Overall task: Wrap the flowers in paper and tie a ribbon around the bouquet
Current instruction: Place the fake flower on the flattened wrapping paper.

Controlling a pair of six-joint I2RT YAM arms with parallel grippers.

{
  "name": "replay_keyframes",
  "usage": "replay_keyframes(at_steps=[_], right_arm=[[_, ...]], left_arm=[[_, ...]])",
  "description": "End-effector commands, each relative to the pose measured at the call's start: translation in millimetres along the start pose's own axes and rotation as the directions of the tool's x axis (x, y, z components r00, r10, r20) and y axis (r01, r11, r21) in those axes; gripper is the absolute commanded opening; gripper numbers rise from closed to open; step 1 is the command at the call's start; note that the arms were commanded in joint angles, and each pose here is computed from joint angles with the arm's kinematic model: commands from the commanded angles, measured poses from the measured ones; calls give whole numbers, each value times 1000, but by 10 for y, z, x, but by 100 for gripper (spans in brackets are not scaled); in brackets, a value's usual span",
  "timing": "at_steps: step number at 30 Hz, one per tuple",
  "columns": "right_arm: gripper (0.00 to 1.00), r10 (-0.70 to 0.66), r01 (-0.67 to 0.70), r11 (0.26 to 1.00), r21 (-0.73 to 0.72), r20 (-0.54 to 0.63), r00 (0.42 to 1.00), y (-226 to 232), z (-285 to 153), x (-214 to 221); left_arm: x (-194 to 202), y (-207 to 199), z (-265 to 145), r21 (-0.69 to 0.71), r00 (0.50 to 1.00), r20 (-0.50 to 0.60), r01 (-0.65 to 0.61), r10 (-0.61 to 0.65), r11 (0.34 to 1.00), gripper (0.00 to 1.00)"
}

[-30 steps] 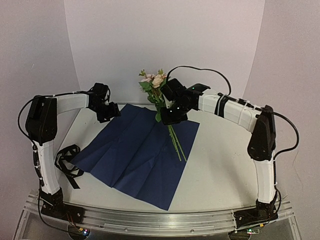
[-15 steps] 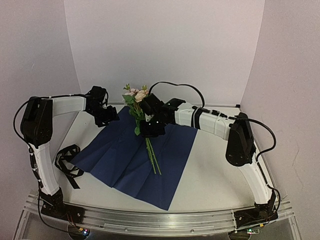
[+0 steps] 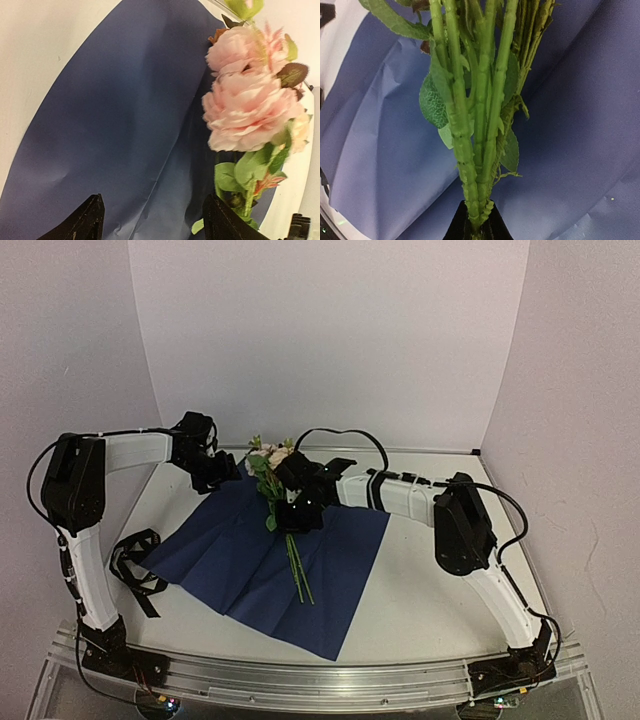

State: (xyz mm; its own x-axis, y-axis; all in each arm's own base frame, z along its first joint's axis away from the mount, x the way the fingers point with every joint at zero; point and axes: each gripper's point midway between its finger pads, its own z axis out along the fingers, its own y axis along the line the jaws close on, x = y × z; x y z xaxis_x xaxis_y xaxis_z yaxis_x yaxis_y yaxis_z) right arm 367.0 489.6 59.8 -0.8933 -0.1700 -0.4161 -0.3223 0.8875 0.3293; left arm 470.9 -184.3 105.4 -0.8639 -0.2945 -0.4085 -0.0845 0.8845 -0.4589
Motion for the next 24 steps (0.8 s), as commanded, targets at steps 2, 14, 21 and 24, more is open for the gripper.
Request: replay_keyframes(at_steps=[2, 14, 21, 24], right_arm=[[8, -24, 24, 999, -22, 20, 1000, 42, 40, -50], [14, -16, 16, 1000, -21, 41, 999, 5, 184, -170], [76, -41, 41, 999, -2, 76, 996, -20, -62, -262], [97, -70, 67, 997, 29, 107, 992, -91, -269, -330]], left_arm=[[-100, -105, -1, 50, 1000, 28, 5, -6, 999, 70], [-59, -109, 111, 66, 1000, 2, 14, -14, 998, 69], [21, -130, 158, 100, 999, -19, 34, -32, 994, 69], [41, -151, 175, 117, 999, -27, 35, -32, 993, 69]])
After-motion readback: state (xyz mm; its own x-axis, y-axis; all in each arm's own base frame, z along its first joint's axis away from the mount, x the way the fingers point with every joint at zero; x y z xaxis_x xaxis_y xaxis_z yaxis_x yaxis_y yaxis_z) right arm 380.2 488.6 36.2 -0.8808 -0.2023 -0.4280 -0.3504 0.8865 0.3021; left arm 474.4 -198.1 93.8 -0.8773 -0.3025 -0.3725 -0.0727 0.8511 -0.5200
